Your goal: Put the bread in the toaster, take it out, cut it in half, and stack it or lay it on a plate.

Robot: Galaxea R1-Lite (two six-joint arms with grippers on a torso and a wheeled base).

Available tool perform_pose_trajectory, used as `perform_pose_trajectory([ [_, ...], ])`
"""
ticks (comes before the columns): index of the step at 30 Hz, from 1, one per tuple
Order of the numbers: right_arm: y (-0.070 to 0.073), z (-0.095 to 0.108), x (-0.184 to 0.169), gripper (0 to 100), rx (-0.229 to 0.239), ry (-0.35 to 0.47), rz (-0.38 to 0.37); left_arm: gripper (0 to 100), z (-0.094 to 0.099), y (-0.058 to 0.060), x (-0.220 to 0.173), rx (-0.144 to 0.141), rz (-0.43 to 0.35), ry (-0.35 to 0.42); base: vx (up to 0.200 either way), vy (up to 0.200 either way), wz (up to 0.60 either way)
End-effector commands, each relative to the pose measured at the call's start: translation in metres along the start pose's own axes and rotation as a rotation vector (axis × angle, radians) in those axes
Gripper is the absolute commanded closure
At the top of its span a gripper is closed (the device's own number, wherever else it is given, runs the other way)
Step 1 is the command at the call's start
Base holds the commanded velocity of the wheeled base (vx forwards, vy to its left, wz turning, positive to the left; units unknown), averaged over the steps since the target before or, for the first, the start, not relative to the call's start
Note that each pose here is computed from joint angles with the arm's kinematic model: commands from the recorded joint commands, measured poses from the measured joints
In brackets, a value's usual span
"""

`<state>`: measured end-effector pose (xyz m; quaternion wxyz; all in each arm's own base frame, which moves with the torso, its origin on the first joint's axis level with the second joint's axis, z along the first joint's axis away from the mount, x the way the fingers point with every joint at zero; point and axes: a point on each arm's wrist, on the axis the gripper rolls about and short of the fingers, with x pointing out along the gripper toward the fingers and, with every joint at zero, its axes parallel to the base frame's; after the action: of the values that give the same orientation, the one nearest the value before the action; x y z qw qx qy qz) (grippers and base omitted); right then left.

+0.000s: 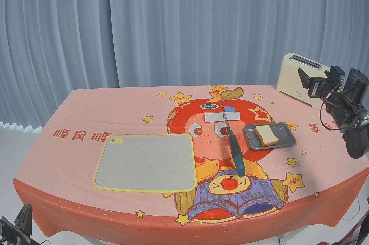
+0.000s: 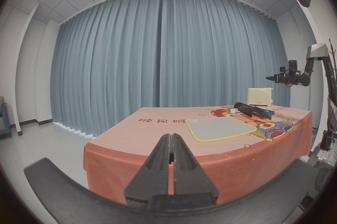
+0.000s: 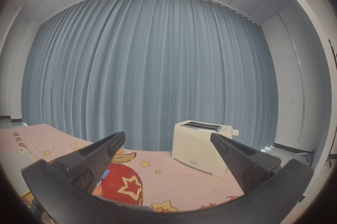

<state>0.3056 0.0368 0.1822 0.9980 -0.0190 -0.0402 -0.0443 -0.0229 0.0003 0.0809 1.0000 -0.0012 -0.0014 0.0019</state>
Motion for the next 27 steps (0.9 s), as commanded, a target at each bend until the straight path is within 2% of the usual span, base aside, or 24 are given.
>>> perform_pose_trajectory([
  [1,-0.006,0.004,-0.022,0,0.006,0.003,-0.002,100,-0.005,0.0,0.001,0.001,0.001,0.014,0.0,0.0,0.0],
  [5,-0.017,-0.003,-0.03,0,-0.008,0.038,-0.026,100,-0.005,0.0,0.001,0.001,0.001,0.012,0.0,0.0,0.0],
  [13,-0.027,-0.007,-0.04,0,-0.013,0.057,-0.055,100,-0.005,0.0,0.001,-0.001,0.001,0.014,0.0,0.0,0.0],
  [22,-0.03,-0.002,-0.05,0,-0.015,0.045,-0.06,100,-0.005,0.0,0.001,-0.001,0.001,0.014,0.0,0.0,0.0],
  [27,-0.032,0.0,-0.07,0,-0.014,0.045,-0.057,100,-0.005,0.0,0.001,0.001,0.001,0.014,0.0,0.0,0.0],
])
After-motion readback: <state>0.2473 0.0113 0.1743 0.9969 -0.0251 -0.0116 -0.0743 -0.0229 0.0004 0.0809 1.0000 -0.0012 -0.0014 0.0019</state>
